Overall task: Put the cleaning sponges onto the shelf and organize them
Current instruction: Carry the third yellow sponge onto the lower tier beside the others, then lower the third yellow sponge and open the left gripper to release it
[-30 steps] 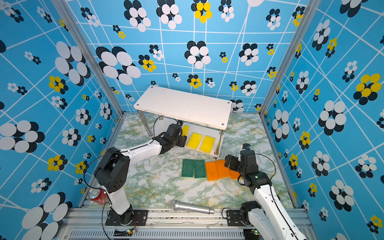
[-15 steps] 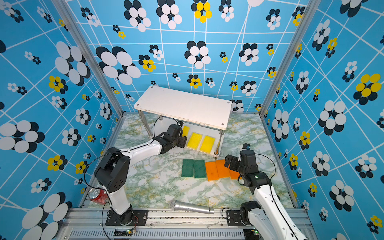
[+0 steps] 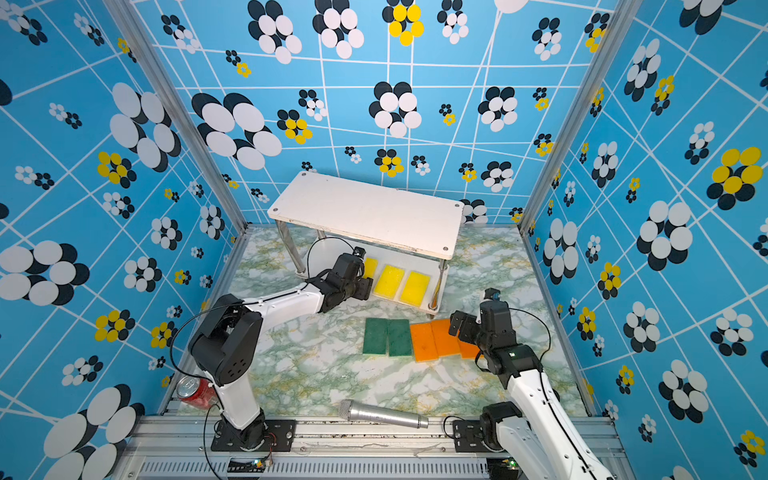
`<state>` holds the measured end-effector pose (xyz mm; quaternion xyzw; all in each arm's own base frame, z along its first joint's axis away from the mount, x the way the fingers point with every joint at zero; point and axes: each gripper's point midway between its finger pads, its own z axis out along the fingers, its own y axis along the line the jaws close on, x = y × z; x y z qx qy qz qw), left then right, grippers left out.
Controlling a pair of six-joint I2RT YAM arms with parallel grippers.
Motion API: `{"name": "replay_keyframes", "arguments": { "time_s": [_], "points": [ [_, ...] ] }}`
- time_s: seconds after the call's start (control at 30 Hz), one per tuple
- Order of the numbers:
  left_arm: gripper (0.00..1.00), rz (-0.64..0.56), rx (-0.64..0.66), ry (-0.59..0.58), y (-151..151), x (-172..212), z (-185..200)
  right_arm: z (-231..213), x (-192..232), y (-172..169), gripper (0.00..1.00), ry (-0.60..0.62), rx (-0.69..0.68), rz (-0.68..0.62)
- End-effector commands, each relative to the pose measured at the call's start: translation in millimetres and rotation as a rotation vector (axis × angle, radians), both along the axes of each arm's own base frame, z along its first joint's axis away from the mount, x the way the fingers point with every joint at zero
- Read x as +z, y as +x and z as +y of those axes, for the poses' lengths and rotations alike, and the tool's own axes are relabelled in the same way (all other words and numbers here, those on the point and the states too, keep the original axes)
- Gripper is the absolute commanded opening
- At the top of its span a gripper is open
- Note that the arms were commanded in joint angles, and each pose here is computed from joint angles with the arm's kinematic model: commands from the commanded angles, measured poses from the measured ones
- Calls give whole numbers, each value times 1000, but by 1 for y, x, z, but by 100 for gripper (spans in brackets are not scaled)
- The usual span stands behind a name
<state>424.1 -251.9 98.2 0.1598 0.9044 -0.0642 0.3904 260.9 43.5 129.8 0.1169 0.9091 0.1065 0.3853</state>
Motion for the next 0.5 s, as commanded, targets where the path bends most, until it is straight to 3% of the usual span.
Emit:
{"name": "replay_keyframes", "arguments": {
  "time_s": [0.0, 0.47],
  "points": [
    [74, -17, 13, -14, 1, 4, 0, -5, -4, -1, 99, -4, -25, 5],
    [76, -3, 17, -13, 3, -1, -3, -5, -4, -2, 99, -8, -24, 4]
  ]
}}
